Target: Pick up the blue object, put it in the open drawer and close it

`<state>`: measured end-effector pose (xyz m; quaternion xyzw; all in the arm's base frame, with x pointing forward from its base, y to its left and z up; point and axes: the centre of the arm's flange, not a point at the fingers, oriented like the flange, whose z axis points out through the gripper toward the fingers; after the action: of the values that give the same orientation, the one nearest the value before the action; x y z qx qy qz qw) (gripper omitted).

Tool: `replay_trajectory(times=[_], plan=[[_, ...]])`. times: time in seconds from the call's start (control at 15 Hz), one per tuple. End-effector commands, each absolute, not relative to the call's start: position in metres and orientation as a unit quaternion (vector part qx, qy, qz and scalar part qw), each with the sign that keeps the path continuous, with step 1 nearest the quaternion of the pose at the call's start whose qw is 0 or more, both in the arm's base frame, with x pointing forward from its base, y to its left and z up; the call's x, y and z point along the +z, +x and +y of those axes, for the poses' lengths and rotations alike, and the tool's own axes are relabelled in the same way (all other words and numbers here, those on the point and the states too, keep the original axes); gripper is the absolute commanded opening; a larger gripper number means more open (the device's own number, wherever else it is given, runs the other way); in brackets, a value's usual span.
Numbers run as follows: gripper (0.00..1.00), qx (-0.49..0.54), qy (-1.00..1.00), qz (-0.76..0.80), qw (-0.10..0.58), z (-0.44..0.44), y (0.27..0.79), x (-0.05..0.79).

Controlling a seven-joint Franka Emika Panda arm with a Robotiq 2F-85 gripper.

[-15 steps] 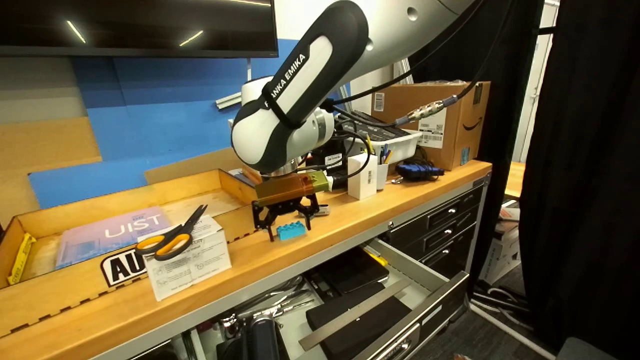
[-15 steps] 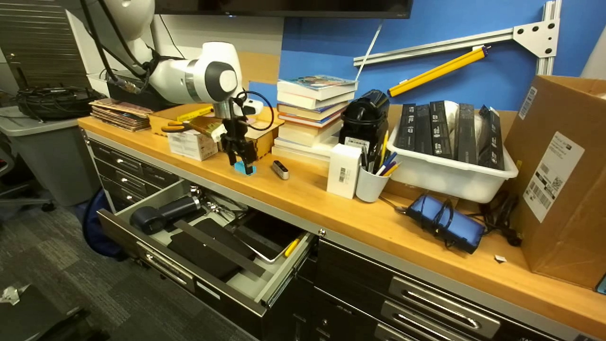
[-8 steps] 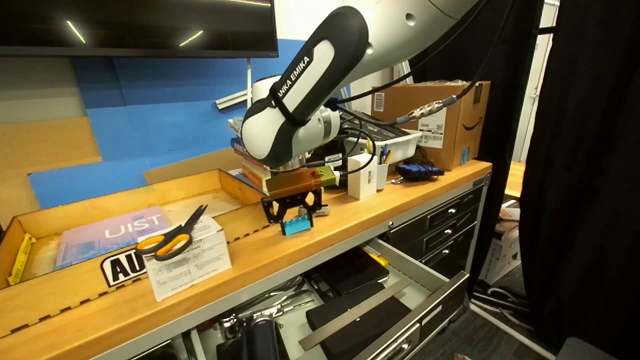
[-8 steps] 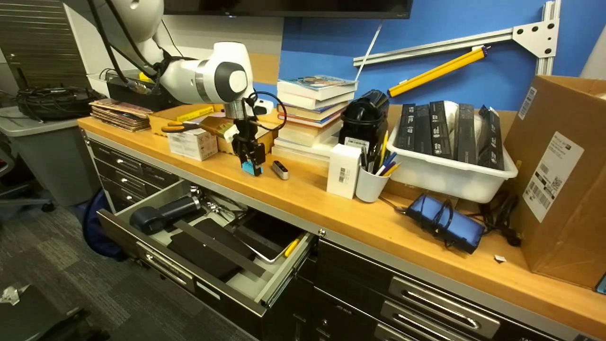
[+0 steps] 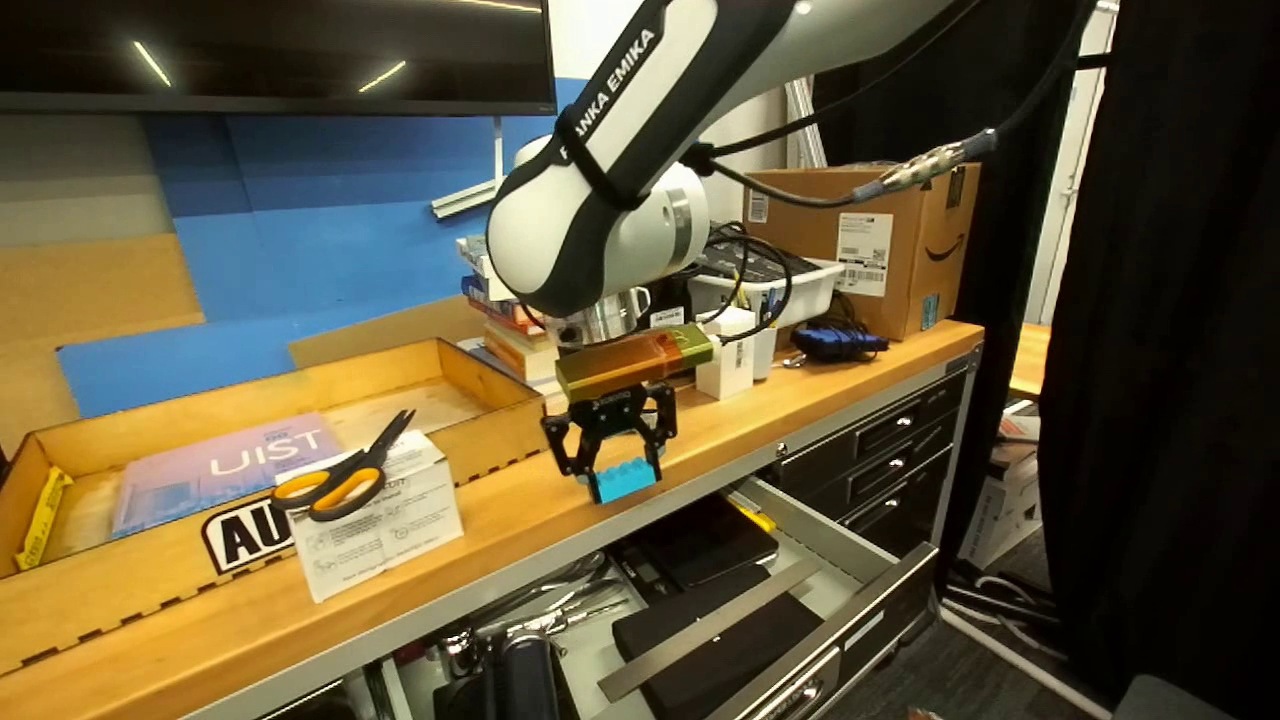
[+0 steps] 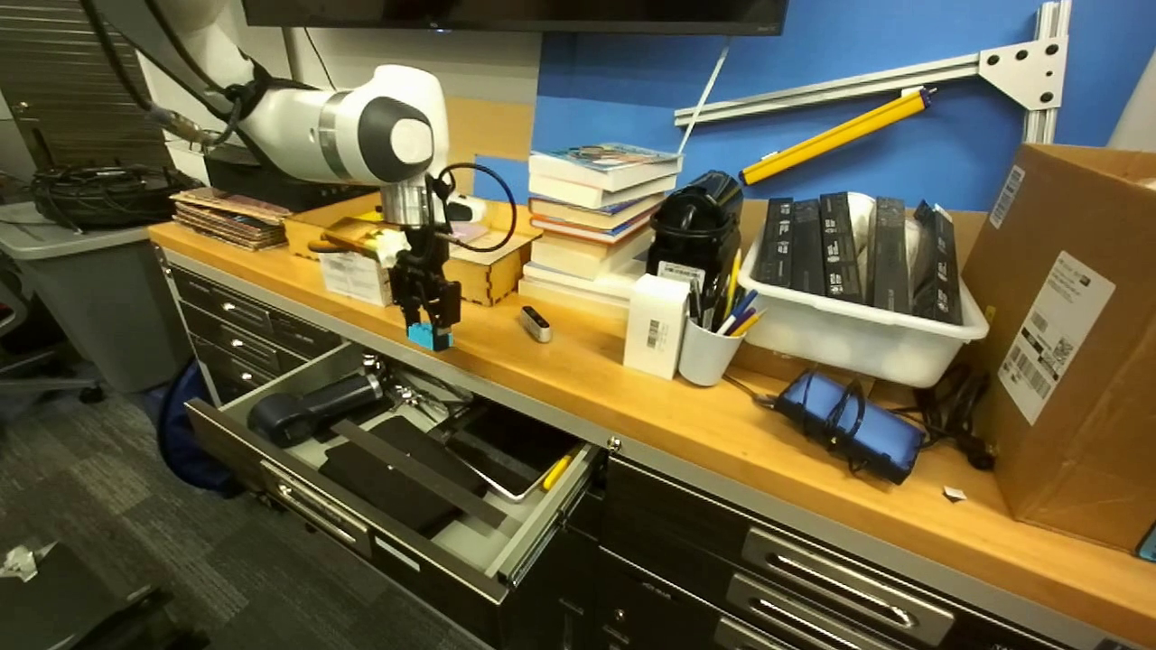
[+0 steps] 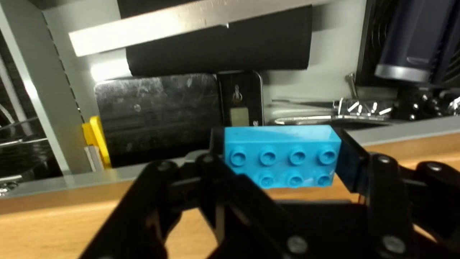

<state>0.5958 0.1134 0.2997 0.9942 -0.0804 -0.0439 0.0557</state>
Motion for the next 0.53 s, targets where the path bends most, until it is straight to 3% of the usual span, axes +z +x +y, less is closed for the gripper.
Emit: replay_trajectory(times=[0.0, 0.47], plan=[[0.46, -0.038, 0.991, -0.095, 0.087, 0.105, 0.526, 0.31], [0.46, -0.035, 0.973, -0.183, 0.133, 0.101, 0.501, 0.236]])
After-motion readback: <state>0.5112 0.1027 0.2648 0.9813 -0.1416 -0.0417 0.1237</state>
